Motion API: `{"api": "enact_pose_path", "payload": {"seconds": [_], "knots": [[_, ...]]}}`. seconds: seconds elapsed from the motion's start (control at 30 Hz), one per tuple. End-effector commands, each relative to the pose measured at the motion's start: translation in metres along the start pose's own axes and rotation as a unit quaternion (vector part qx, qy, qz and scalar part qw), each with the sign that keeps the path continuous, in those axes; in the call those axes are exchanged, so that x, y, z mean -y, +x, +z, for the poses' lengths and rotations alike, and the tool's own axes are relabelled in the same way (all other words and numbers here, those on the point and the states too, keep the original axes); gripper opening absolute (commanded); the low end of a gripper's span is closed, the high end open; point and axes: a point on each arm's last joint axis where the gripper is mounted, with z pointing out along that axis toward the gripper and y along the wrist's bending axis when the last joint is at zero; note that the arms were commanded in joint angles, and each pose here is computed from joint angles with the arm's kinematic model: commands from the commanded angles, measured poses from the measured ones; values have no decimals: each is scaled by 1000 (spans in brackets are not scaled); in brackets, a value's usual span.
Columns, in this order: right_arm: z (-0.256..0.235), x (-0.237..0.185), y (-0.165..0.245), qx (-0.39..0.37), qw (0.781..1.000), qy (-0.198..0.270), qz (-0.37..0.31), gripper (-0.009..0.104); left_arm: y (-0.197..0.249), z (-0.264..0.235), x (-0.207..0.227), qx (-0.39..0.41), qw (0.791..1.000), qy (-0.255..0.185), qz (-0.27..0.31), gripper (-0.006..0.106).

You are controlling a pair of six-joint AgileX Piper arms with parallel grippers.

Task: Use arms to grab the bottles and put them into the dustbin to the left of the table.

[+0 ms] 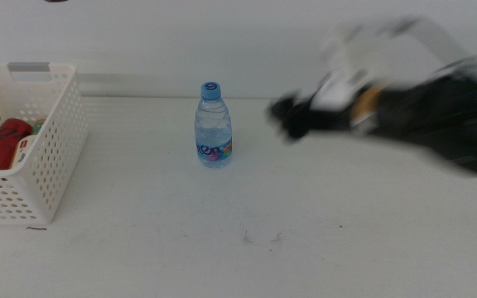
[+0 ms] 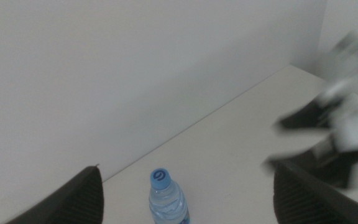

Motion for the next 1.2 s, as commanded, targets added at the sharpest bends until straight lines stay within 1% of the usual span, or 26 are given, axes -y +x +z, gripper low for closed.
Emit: {"api": "enact_pose_path", "payload": {"seconds": [0.0, 0.03, 0.1, 0.13, 0.17, 0.23, 0.27, 0.33, 0.7, 0.73, 0.77, 0.83, 0.9, 0.97, 1.0, 1.03, 1.1, 1.13, 1.17], "knots": [[-66, 1, -28, 27, 999, 28, -19, 91, -1, -1, 0, 9, 1000, -4, -1, 94], [-94, 2, -41, 52, 998, 32, -25, 91, -2, -1, 0, 10, 1000, -4, -1, 94], [-143, 5, -60, 67, 997, 33, -19, 89, -2, -1, 0, 10, 1000, -4, -1, 94], [-159, 5, -65, 63, 997, 27, -21, 88, -2, -1, 0, 10, 1000, -4, -1, 94], [-177, 3, -70, 54, 998, 11, -18, 86, -2, -1, 0, 9, 1000, -5, 0, 94], [-198, 1, -73, 30, 999, -11, -33, 86, -2, -1, 0, 9, 1000, -5, 0, 94], [-204, -1, -74, 24, 999, -23, -34, 86, -2, -1, 0, 9, 1000, -5, 0, 94], [-208, -3, -75, 22, 998, -33, -44, 86, -2, -1, 0, 9, 1000, -5, 0, 94], [-208, -3, -75, 22, 998, -33, -43, 86, -2, -1, 0, 9, 1000, -5, 0, 94], [-208, -3, -75, 22, 998, -33, -43, 86, -2, -1, -4, 9, 999, -27, 17, 94], [-208, -3, -75, 22, 998, -33, -43, 86, 1, 1, -6, -1, 999, -34, 18, 94], [-209, -3, -75, 23, 998, -33, -42, 86, 16, 12, -6, -21, 999, -47, -15, 94], [-209, -3, -75, 23, 998, -33, -42, 86, 35, 25, 0, -19, 996, -70, -44, 94], [-209, -3, -75, 23, 998, -33, -42, 86, 59, 43, 10, 17, 995, -89, -45, 94], [-209, -3, -75, 23, 998, -33, -42, 86, 75, 55, 17, 55, 994, -89, -33, 94], [-209, -3, -75, 23, 998, -33, -42, 86, 92, 67, 24, 96, 992, -75, -31, 94], [-209, -3, -75, 23, 998, -33, -42, 86, 135, 89, 30, 121, 988, -41, -86, 94], [-209, -3, -75, 23, 998, -33, -42, 86, 155, 100, 30, 112, 986, -34, -120, 94], [-209, -3, -75, 23, 998, -33, -42, 86, 172, 112, 31, 91, 986, -30, -134, 94]]}}
